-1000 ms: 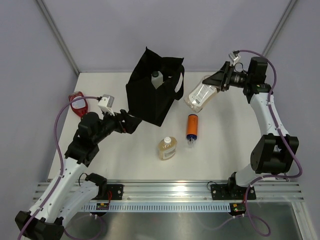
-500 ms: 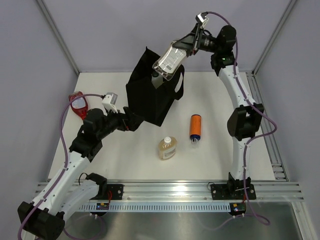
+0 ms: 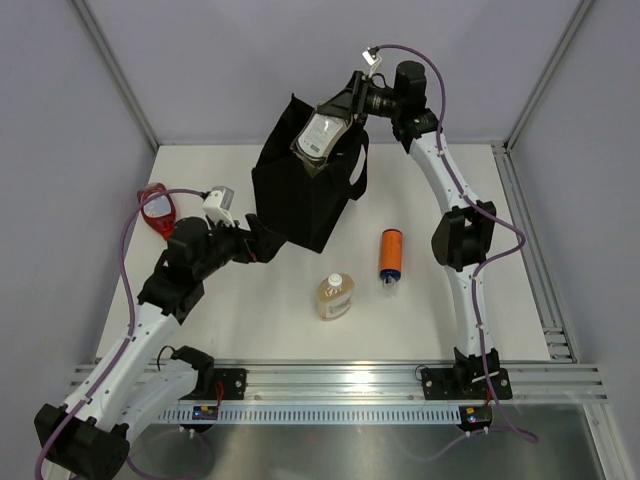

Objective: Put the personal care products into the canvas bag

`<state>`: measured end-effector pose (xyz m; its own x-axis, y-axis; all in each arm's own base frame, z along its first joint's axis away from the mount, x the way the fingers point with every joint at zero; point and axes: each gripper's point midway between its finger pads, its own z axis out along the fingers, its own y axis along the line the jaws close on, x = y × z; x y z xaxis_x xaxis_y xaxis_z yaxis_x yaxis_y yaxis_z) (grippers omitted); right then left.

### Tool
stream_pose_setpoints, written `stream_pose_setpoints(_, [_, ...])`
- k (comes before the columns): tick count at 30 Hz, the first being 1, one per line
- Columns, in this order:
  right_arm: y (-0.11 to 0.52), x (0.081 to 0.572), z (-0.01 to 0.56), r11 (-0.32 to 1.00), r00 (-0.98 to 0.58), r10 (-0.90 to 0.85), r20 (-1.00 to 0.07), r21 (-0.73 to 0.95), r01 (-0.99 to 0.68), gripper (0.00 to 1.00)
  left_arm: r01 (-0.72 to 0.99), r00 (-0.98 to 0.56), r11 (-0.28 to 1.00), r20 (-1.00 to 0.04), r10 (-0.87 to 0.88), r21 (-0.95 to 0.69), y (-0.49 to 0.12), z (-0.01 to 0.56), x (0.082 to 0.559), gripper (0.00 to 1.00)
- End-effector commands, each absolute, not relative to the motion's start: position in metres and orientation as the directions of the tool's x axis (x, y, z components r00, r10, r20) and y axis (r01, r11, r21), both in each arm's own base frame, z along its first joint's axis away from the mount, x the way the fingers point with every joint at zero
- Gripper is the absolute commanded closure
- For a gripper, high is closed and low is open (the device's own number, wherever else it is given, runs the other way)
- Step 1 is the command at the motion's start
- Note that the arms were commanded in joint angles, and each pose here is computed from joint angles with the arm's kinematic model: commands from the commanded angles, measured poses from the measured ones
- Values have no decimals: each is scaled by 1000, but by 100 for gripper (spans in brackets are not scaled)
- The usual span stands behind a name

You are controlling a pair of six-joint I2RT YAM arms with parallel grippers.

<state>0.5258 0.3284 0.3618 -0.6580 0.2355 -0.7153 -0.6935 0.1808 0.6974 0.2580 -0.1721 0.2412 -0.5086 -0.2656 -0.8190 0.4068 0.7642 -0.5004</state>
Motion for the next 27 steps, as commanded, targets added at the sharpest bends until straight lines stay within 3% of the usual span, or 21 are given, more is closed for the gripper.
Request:
stream_pose_setpoints(1, [332,509,393,297,-408,160,-899,438,-849,100,382,-442,798,-851,-285,-466,-162,261,269,1])
stream_pose_setpoints(4, [341,501,358,365,-176,-52,-983,146,-920,100,160,-427,876,-832,-354,-455,-129,248,283,1])
stream_pose_setpoints(7, [360,487,334,374,-69,-178,-982,-2,-927,100,-99,-386,917,-834,-394,-387,-85,237,291,1])
stream_pose_setpoints(14, [373,503,285,464,-143,-285,-948,-5,-886,100,-385,-369,877,-824,-430,-286,-20,222,288,1])
stream_pose_setpoints(18, [375,503,260,463,-166,-338,-927,-10,-886,94,-431,-390,831,-757,-524,-353,1,203,294,1])
stream_pose_setpoints(20, [373,501,245,462,-182,-357,-916,-4,-887,85,-444,-382,823,-756,-532,-355,11,200,302,1])
stream_pose_setpoints(21, [373,499,245,460,-183,-359,-915,-3,-888,71,-476,-390,811,-745,-541,-339,20,191,307,1])
stream_pose_setpoints(23, [371,496,238,454,-200,-375,-905,9,-891,56,-514,-384,793,-739,-554,-327,32,185,314,1])
stream_pose_setpoints(24, [369,495,239,455,-204,-380,-902,9,-890,41,-554,-386,772,-726,-570,-312,43,177,320,1])
stream_pose_setpoints(27, [367,487,254,443,-197,-384,-902,7,-896,14,-593,-377,748,-718,-585,-298,60,166,337,1])
